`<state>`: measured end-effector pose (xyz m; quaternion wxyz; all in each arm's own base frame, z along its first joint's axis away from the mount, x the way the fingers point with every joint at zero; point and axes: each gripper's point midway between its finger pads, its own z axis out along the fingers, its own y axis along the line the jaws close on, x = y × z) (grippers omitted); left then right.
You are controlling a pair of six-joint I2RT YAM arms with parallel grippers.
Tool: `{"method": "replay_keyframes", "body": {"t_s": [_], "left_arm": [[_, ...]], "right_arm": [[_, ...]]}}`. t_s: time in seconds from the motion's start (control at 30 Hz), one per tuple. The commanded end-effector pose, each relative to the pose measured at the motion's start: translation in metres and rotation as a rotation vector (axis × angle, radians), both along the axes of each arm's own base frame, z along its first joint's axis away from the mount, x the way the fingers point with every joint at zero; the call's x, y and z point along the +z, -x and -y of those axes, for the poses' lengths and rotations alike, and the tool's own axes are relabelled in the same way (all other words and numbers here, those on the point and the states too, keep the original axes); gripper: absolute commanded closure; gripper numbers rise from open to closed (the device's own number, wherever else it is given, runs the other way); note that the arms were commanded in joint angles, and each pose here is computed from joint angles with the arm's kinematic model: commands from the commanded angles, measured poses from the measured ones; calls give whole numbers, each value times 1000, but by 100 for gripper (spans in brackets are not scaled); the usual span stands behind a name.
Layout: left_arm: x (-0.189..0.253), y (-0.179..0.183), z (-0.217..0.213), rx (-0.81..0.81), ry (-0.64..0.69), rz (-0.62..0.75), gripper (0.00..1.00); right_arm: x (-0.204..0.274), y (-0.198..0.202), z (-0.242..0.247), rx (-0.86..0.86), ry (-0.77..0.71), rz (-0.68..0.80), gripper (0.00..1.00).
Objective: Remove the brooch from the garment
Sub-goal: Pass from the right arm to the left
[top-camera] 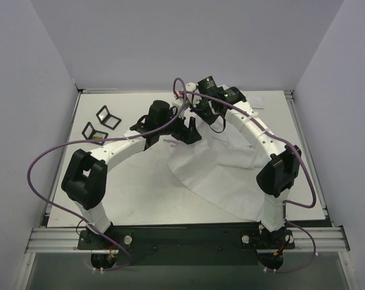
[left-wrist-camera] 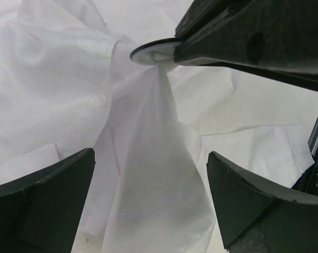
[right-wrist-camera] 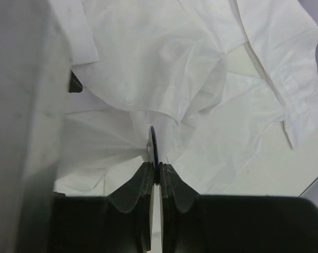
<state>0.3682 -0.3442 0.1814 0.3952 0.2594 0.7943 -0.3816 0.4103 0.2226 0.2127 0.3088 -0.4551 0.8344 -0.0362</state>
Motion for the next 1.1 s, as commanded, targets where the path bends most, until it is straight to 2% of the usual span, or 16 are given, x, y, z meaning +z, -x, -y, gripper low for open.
{"method": "replay_keyframes", "body": {"t_s": [0.0,0.33,0.4,0.43,0.47,0.5,0.53,0.57,0.6,0.63,0.87,1.07], "left_arm": [[13,-17,19,18,-40,110,3],[-24,-23,16,46,-115,62,5],[-28,-21,14,42,-120,62,18],[-29,-20,13,39,-122,64,29],[-29,-18,11,35,-127,68,45],[-30,-15,9,34,-132,69,54],[-29,-14,8,34,-134,74,68],[-30,-14,5,38,-140,78,74],[-25,-13,4,39,-137,87,96],[-26,-12,2,41,-139,87,100],[5,-19,-12,63,-114,145,100],[22,-26,-20,58,-90,153,100]], "right_arm": [[9,16,-4,22,-25,-43,100],[12,26,-3,34,-44,-63,100],[13,27,0,33,-40,-62,100],[11,28,2,32,-35,-69,100],[11,28,4,31,-32,-71,100],[11,28,7,31,-25,-73,100],[9,30,10,30,-16,-85,100],[8,31,12,31,-10,-91,100],[7,31,15,34,-2,-92,100],[3,34,18,37,12,-107,100],[-14,53,41,128,197,-177,100],[-5,45,53,196,397,-85,100]]}}
